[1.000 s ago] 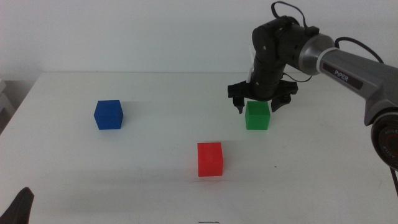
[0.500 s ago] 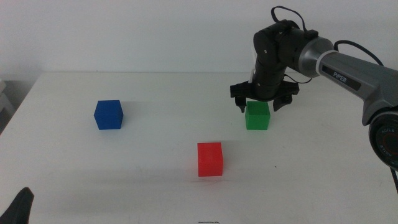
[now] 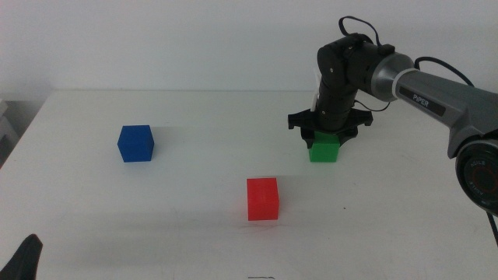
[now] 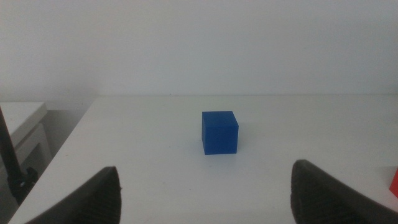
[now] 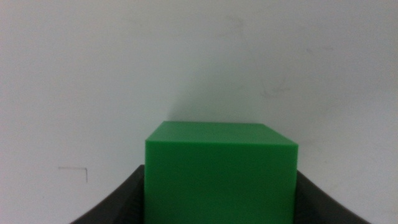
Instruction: Stack red cubes first, then green, then blue cubes in a specific spot.
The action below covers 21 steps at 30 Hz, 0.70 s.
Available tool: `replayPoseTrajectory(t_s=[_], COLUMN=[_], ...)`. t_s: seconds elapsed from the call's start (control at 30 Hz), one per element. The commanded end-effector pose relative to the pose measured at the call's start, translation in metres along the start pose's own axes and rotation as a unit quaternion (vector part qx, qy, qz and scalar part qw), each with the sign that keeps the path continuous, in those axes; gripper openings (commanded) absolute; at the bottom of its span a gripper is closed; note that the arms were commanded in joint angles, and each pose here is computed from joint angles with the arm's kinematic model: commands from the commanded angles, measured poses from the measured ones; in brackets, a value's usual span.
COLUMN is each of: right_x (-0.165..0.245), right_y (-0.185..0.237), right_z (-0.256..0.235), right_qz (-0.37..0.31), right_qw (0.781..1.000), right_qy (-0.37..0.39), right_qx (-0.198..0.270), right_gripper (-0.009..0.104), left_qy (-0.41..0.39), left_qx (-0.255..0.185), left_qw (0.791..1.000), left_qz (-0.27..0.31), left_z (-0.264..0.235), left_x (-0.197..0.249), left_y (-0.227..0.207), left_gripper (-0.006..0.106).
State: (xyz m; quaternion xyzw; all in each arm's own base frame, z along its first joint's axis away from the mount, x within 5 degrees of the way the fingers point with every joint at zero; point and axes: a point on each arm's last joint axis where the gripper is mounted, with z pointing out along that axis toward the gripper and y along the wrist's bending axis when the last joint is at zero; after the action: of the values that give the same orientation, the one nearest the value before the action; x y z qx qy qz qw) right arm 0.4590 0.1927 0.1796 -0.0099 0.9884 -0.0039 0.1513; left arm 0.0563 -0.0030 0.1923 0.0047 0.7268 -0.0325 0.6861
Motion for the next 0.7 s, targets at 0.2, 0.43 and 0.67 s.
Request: replayPoseTrajectory(t_s=[0.2,0.43,0.67], right_x=[0.005,0.041,0.063], right_y=[-0.002,0.007,0.035], right_z=[-0.122,-0.183,-0.188], right_qz=[-0.002,-0.007,0.01], right_qw=[0.994,0.994,0.996], right_qy=[-0.106,-0.106,-0.077], right_qx=[-0.021,-0.033,-0.034], right_gripper=[-0.001,-0.001,-0.001], left_qy=[-0.05,-0.05,-0.05], left_qx=[0.003,0.003,0.003], left_qw=[0.999,0.999,0.999], left_qz=[-0.007,-0.007,-0.007], left_z=[-0.002,-0.002,-0.002], left_x=[-0.009,-0.009,-0.009], left_y=[-0.001,-0.001,-0.001], left_gripper=[0.094,0.094,0.094])
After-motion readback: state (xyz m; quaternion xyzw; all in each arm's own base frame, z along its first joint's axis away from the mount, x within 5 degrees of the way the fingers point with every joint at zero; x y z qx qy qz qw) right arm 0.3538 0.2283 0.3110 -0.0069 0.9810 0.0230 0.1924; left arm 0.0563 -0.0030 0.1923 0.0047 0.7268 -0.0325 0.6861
